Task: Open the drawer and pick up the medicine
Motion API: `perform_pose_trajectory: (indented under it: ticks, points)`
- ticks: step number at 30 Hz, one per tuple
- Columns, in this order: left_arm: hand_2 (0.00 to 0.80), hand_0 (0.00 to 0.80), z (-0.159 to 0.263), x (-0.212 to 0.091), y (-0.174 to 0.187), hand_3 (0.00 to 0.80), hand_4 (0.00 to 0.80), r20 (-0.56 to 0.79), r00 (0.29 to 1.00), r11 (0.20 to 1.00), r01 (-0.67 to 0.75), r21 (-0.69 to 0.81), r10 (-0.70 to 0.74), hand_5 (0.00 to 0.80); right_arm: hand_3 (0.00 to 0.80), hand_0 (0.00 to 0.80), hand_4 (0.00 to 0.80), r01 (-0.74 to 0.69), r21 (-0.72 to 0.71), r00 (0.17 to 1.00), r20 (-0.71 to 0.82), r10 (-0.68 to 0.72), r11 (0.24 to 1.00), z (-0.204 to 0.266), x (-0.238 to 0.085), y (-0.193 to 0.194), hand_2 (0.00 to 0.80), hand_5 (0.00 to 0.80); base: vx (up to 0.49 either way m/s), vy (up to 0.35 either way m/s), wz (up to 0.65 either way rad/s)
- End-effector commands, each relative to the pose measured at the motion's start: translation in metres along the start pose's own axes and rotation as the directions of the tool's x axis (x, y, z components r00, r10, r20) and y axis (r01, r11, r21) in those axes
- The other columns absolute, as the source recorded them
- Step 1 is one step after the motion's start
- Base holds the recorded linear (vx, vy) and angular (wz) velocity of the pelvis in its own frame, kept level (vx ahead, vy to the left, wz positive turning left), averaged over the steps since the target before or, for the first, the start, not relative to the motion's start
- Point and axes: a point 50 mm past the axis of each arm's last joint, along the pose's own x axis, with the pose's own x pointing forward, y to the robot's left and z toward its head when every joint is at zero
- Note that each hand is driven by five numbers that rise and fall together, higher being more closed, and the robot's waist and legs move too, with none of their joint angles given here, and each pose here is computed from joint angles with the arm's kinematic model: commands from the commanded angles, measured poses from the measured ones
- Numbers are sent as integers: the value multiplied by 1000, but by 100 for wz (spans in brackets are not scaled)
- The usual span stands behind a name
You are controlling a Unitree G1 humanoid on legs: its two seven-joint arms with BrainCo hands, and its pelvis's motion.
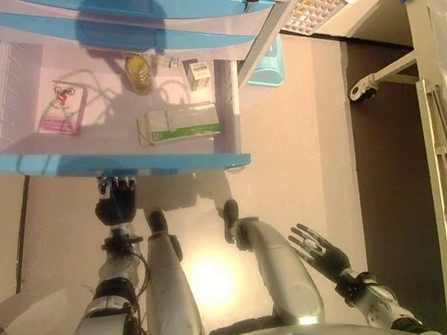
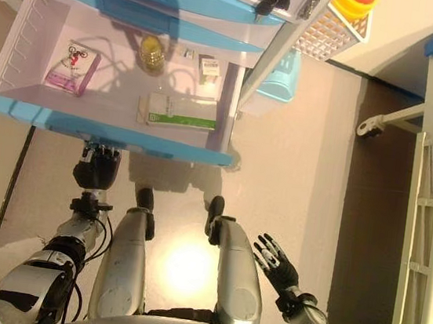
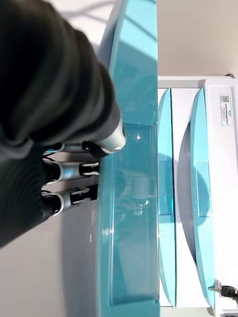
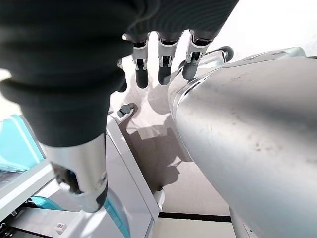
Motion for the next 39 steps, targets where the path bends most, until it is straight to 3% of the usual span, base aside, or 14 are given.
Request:
perform_pose_trajectory:
  ticks: [1,23,24,25,39]
  points:
    - [800,800,1,-37,14,800,800,-3,989,988,-151,30,151,800,0,0,0,-76,-24,996,51,78,997,8,1,12,0,0,0,0,0]
    - [800,800,5,-92,27,800,800,-46,931,932,-361,27,362,800,0,0,0,-59,-18,994,92,61,998,12,-4,4,0,0,-2,-1,2]
    - [602,602,5,-94,28,602,602,-46,927,929,-370,26,371,602,0,0,0,-60,-17,994,93,61,998,12,-4,4,0,0,0,0,0]
    - [0,0,6,-96,29,0,0,-49,919,920,-391,31,392,0,0,0,0,-58,-16,994,93,59,998,12,-5,4,0,0,0,0,0]
    - [0,0,16,-92,41,0,0,-13,800,798,-597,84,600,0,0,0,0,-47,-28,997,59,49,998,8,-8,-2,0,0,26,10,1]
